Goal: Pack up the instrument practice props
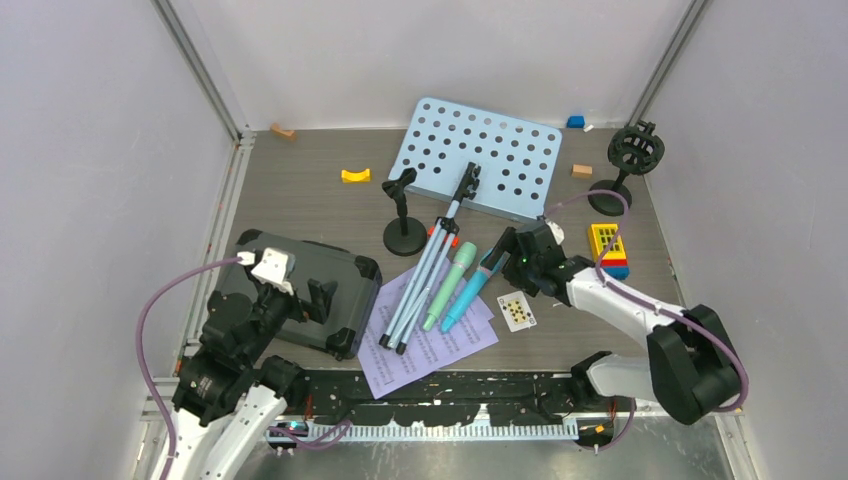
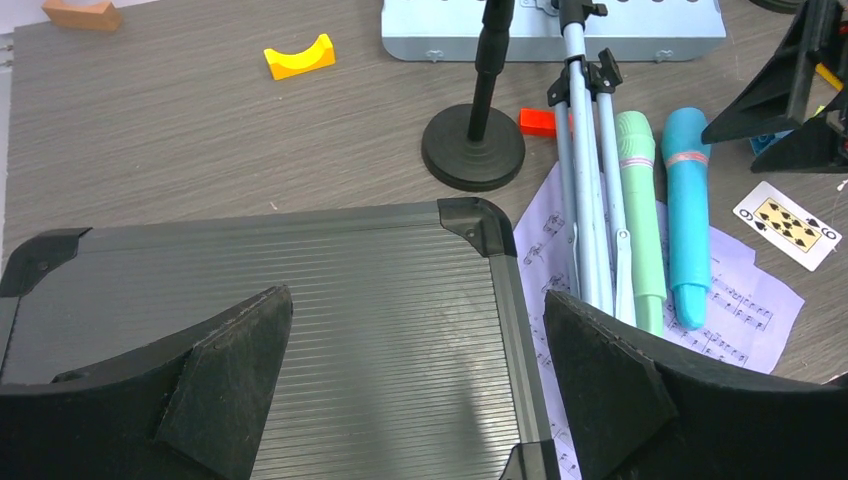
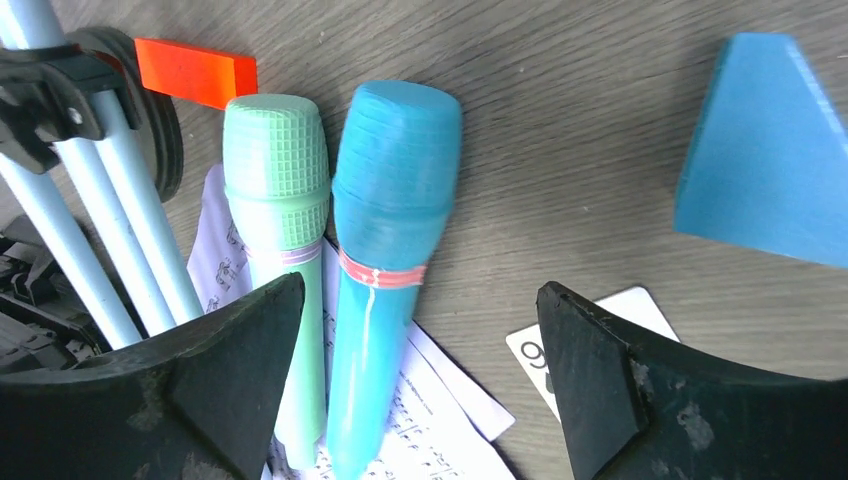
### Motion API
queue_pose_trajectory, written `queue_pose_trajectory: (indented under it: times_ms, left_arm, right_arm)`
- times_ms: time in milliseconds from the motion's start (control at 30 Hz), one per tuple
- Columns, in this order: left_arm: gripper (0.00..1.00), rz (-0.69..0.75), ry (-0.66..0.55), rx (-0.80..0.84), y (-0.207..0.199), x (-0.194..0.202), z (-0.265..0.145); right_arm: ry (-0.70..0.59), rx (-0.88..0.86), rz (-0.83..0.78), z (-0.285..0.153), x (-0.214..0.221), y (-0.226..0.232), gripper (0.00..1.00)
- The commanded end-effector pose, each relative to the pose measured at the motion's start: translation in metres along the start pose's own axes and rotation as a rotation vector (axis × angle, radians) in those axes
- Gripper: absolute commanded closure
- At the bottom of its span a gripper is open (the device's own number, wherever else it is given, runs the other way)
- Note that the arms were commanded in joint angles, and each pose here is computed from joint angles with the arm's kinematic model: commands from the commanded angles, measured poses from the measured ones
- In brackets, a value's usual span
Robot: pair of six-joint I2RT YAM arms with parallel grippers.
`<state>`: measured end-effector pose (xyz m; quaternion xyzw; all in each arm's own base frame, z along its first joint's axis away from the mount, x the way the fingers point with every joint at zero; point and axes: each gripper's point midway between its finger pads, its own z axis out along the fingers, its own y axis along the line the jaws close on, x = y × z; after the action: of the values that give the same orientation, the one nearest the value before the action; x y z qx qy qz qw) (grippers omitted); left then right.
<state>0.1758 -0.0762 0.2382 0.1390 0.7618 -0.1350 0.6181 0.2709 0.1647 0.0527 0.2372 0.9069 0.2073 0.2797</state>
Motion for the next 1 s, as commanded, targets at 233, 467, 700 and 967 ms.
queue_pose_trajectory:
  times_ms: [233,467,700,967]
  left_arm:
    - [0.0,-0.152,0.191,-0.091,0.004,-0.012,0.011]
    - [0.0,-0.292,0.573,-0.218,0.001,0.001,0.015]
    - [0.0,-0.408,0.45,-0.235,-0.001,-0.009,0.013]
    - [0.0,-0.401,0.731,-0.236,-0.012,0.03,0.001]
  right_arm:
    - [-0.038,0.229,-0.192,-0.072,-0.036,-0.017,0.04]
    - [0.06,0.384,-0.319,-0.089,-0.04,-0.03,0.06]
    - [-0.088,0.214,-0.309,-0.112,-0.054,-0.012,0.05]
    - [-0.059,0.337,-0.368,-0.113,-0.054,-0.035,0.04]
